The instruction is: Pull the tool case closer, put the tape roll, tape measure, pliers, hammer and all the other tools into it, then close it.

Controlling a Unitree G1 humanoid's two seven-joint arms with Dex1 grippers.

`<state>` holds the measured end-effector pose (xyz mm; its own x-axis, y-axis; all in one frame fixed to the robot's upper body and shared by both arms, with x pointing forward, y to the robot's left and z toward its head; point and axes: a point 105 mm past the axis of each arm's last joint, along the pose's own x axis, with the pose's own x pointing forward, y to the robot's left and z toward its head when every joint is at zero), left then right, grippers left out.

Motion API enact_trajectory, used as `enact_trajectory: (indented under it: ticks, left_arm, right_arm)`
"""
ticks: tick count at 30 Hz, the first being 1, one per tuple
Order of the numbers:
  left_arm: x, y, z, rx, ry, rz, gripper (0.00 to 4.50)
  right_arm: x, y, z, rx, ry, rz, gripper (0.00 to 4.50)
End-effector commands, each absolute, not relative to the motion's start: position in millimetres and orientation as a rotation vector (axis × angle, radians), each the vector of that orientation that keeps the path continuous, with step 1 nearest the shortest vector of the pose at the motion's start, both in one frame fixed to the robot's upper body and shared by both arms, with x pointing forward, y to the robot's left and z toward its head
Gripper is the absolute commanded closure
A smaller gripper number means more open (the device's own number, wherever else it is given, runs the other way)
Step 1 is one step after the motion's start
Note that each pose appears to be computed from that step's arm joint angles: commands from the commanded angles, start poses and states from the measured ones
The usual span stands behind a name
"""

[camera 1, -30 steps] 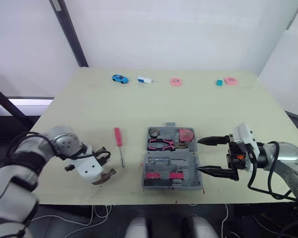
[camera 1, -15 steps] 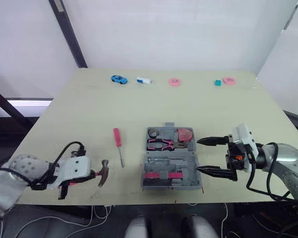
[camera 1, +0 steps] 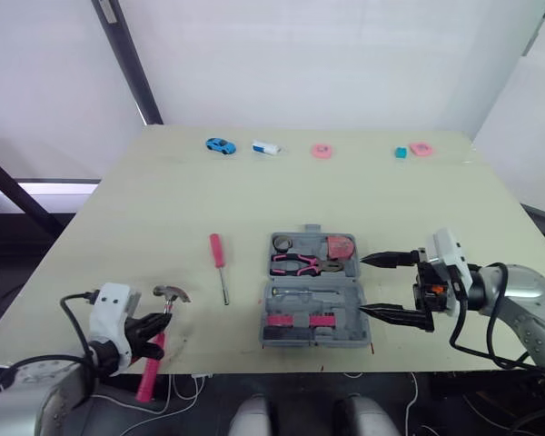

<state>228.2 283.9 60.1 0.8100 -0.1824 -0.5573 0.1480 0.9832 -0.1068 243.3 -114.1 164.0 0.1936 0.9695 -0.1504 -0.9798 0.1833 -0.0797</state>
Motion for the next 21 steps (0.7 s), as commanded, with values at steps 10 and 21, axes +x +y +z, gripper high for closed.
enact_trajectory:
  ticks: [10,21]
  left_arm:
    - [265,270,58,-0.140,0.621,-0.049,4.49]
    - [294,276,43,-0.066,0.597,0.020,2.69]
  right_arm:
    - [238,-109,172,-0.186,0.014,1.369,0.00]
    - [237,-110,172,-0.196,0.014,1.357,0.00]
